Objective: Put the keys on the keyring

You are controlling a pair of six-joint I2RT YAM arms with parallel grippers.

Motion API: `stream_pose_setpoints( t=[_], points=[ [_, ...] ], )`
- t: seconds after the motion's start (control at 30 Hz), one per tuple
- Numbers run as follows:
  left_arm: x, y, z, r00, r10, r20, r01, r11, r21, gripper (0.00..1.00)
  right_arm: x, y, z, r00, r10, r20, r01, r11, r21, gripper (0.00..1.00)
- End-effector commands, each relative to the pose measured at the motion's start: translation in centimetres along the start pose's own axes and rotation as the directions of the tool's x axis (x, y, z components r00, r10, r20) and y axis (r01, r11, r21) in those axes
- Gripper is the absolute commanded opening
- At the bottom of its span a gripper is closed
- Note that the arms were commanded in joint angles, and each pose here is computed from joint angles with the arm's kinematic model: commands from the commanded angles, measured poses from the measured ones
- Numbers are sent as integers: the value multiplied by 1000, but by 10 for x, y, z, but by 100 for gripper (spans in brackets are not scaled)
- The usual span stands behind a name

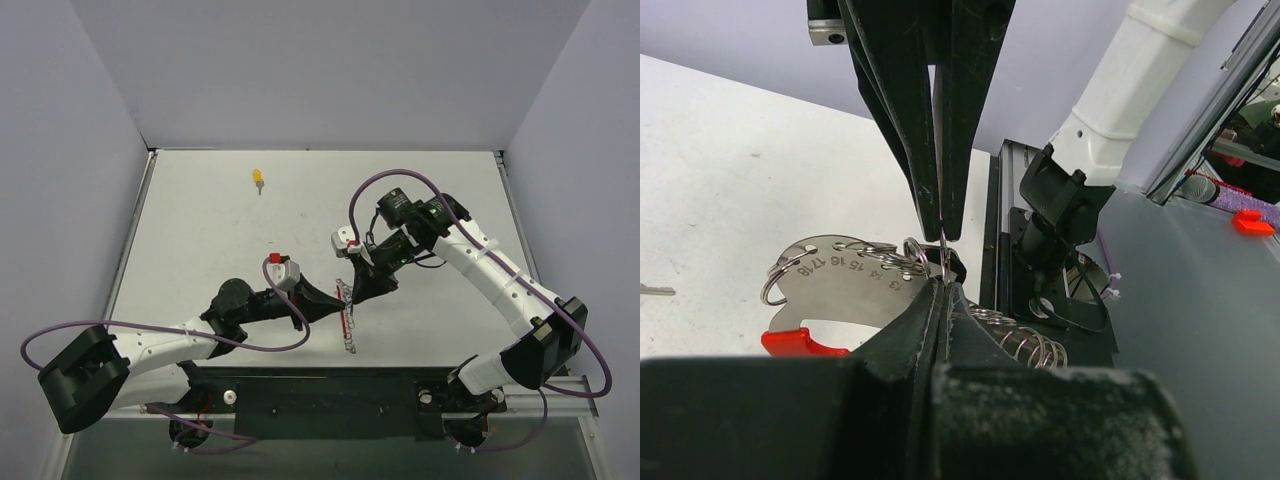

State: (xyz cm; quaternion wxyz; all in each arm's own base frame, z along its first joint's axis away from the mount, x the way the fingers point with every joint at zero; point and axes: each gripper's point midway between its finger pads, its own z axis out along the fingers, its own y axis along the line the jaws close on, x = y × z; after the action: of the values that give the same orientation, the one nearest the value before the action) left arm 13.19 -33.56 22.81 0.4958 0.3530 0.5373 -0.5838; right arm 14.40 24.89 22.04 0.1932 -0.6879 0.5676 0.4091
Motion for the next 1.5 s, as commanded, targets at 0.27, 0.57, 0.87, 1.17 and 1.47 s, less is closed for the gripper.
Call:
stream_pose_setpoints(
  t=[0.27,0.57,0.87,1.17,1.47],
  points=[
    [-15,-2,12,997,45,-58,-44,999,30,0,-1,12,10,1000,26,5,-25,998,-60,0],
    [-12,0,11,996,26,-86,-25,1000,15,0,2,9,13,999,37,-12,-37,998,-50,0],
    [-19,4,7,996,20,-84,-21,1000,-13,0,6,4,15,998,48,-39,-50,998,-36,0],
    [-22,10,0,998,4,-67,-7,999,-45,0,9,6,16,998,47,-49,-49,998,-40,0],
    [-22,17,-3,998,-15,-62,10,997,-72,0,10,14,16,998,14,-58,-18,997,-74,0]
  ],
)
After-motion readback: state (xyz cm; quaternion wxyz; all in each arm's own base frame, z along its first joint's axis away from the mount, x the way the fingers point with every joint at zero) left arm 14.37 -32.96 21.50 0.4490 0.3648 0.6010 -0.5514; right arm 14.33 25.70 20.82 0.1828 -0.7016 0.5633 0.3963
